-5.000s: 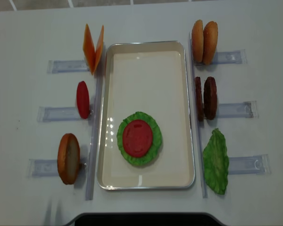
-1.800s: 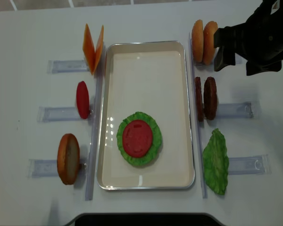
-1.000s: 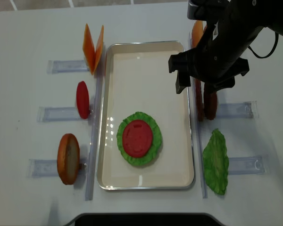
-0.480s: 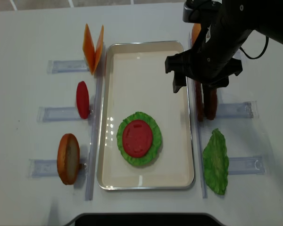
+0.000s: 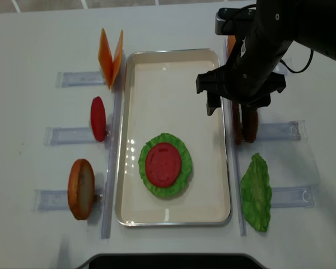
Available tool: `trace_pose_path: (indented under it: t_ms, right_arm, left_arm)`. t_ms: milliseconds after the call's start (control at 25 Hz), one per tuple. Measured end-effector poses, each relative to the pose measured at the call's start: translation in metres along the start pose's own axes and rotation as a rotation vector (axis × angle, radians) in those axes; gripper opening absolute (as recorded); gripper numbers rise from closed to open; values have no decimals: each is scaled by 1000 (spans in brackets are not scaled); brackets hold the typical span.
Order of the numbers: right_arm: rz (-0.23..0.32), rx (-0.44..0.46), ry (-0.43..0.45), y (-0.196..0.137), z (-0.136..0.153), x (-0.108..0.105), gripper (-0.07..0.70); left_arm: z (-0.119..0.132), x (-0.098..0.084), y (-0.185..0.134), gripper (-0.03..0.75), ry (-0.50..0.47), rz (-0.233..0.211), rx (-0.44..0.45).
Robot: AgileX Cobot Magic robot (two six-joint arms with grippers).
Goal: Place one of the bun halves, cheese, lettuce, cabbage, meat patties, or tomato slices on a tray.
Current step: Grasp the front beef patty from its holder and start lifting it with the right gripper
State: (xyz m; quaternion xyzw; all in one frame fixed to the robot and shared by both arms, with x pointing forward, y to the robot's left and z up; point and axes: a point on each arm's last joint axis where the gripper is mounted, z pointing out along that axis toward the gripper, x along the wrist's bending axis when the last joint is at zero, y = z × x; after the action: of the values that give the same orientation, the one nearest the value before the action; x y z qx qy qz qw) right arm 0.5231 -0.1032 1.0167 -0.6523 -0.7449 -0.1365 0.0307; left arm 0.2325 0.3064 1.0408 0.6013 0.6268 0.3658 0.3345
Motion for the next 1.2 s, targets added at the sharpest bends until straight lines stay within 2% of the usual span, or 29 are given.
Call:
trace_pose_path:
  t_ms: [1000, 1200]
  right_arm:
    - [-21, 12, -81, 6, 22, -7, 538]
    - [-22, 1, -120, 7, 22, -10, 505]
  left_arm:
    - [0, 0, 0, 0, 0, 0, 0]
    - [0, 0, 0, 0, 0, 0, 0]
